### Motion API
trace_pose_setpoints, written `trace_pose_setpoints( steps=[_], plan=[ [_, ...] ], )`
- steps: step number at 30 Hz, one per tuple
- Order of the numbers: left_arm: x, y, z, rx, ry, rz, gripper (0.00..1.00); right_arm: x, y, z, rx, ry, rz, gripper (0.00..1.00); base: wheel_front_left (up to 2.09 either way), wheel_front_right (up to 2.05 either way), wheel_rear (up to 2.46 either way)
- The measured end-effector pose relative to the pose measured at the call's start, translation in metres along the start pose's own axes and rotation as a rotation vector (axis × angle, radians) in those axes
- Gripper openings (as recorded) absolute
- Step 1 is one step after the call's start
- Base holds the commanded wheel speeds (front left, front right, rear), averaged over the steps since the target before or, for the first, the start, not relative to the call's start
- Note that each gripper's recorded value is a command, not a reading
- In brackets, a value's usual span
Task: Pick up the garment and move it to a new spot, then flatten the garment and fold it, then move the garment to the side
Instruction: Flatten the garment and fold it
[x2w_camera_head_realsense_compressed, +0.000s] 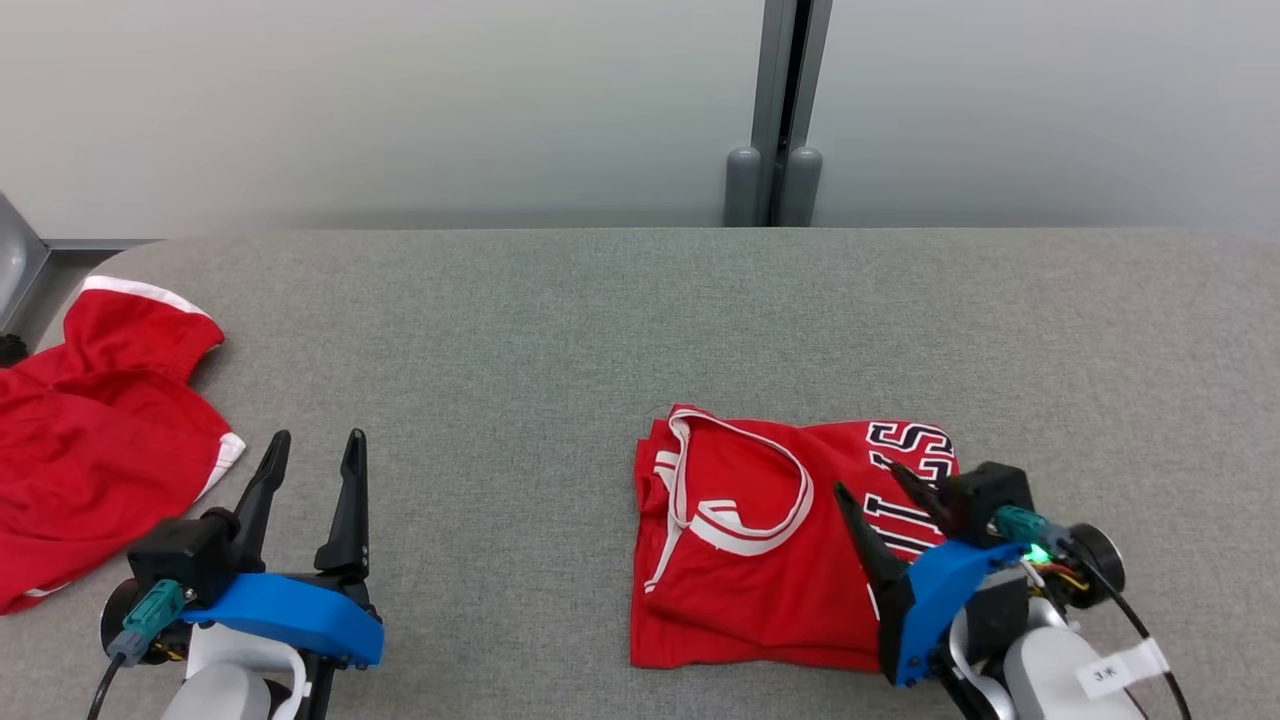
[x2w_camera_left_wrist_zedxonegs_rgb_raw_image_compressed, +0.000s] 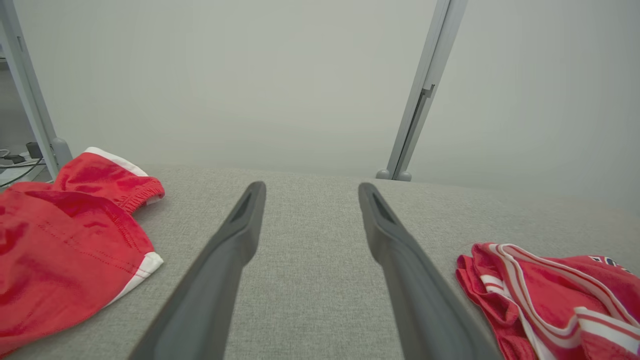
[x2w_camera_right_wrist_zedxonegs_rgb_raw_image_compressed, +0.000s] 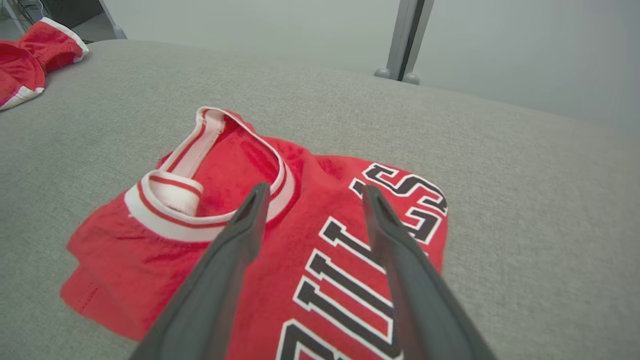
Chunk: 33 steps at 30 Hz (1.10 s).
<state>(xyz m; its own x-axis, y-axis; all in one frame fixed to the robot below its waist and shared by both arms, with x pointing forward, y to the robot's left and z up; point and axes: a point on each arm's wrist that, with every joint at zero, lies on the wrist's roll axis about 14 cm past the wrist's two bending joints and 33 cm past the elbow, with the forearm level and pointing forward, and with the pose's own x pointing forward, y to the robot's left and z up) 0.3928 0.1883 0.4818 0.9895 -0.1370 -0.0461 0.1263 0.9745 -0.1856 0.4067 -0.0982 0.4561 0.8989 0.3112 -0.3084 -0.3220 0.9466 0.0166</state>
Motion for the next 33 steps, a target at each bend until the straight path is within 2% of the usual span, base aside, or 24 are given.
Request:
trace_pose_setpoints(
  steps=[1,2,6,15,18,25,30,33],
  plan=[
    [0.0,0.001,0.0,0.001,0.001,0.001,1.0,0.004,0.005,0.003,-0.012,-0.001,0.015,0.49,0.0,0.0,0.0],
    [-0.001,0.001,0.0,0.001,0.002,0.003,1.0,0.009,0.01,0.005,-0.027,-0.001,0.029,0.0,0.0,0.0,0.0],
    [-0.002,0.004,-0.003,-0.002,0.01,0.01,1.0,0.024,0.027,0.004,-0.068,0.033,0.084,0.0,0.0,0.0,0.0],
    [-0.003,0.009,-0.005,-0.003,0.017,0.025,1.0,0.044,0.049,-0.038,-0.167,0.255,0.17,0.0,0.0,0.0,0.0],
    [-0.005,0.012,-0.007,-0.004,0.023,0.033,1.0,0.042,0.067,-0.05,-0.172,0.29,0.227,0.0,0.0,0.0,0.0],
    [-0.002,0.012,-0.005,-0.004,0.017,0.034,1.0,0.028,0.125,-0.052,-0.141,0.273,0.408,0.0,0.0,0.0,0.0],
    [0.0,0.01,-0.005,-0.005,0.015,0.028,1.0,0.015,0.161,-0.038,-0.021,0.23,0.52,0.0,0.0,0.0,0.0],
    [0.002,0.009,-0.005,-0.006,0.015,0.023,1.0,0.013,0.172,-0.018,0.064,0.156,0.555,0.0,0.0,0.0,0.0]
  ],
)
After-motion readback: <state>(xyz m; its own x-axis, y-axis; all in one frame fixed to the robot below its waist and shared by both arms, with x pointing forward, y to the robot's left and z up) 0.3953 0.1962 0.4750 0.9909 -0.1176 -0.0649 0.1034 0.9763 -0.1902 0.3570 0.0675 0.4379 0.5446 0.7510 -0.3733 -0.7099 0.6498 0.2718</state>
